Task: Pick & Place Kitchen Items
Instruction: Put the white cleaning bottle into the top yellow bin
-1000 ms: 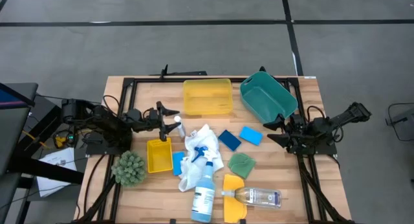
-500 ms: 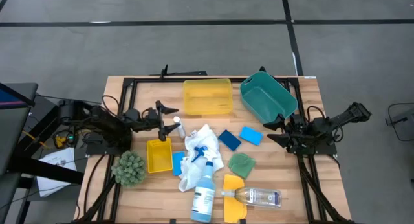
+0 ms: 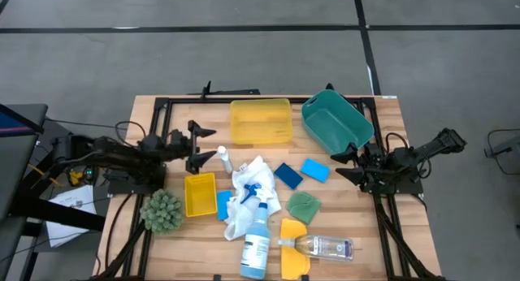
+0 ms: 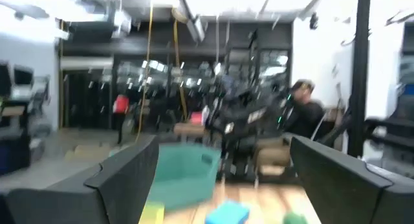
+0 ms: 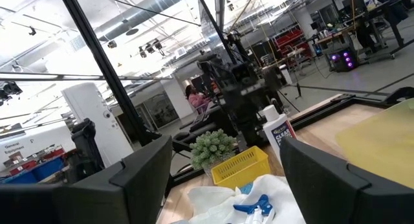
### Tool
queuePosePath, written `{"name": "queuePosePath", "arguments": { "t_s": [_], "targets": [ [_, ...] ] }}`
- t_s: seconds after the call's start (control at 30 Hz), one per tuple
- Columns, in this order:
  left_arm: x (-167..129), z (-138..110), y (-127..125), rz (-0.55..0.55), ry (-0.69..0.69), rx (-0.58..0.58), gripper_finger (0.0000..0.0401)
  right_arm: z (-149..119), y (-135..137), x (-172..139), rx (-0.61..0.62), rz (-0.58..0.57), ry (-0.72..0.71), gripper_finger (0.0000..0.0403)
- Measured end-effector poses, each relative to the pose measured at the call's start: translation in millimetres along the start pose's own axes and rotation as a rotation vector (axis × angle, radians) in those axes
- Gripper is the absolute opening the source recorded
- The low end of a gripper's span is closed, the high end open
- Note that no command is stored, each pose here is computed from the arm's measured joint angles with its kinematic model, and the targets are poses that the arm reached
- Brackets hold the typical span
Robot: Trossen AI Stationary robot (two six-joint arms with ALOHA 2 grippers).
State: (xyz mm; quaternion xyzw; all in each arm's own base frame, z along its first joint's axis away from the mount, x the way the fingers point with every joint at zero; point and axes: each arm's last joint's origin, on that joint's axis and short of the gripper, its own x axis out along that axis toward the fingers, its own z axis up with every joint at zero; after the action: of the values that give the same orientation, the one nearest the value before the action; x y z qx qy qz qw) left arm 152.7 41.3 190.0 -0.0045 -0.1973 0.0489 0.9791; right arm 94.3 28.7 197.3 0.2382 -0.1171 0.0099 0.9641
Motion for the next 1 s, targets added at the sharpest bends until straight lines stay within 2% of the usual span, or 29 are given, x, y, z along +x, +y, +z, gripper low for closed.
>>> {"name": "queuePosePath", "arguments": {
  "t_s": [0.1,0.2,0.4,0.5,0.63,0.8,1.0],
  "targets": [
    [13,20,4,-0.051,-0.073,-0.002,0.0349,0,0,0,0.000,0.000,0.000,0.0278],
    [36,41,14,-0.095,-0.006,-0.011,0.0349,0,0,0,0.000,0.000,0.000,0.0278],
    [80,99,38,0.011,0.351,0.083,0.0349,0,0,0,0.001,0.000,0.001,0.0278],
    [93,130,41,0.024,0.532,0.068,0.0349,0,0,0,-0.001,0.000,0.001,0.0278],
    [105,153,39,0.007,0.765,0.009,0.0349,-1,-1,0,-0.011,-0.008,0.008,0.0278],
    [123,157,35,-0.019,0.941,-0.060,0.0349,-1,-1,0,-0.017,-0.011,0.009,0.0278],
    [137,131,21,-0.038,1.125,-0.045,0.0349,-1,-1,0,-0.017,-0.011,0.010,0.0278]
  ]
}}
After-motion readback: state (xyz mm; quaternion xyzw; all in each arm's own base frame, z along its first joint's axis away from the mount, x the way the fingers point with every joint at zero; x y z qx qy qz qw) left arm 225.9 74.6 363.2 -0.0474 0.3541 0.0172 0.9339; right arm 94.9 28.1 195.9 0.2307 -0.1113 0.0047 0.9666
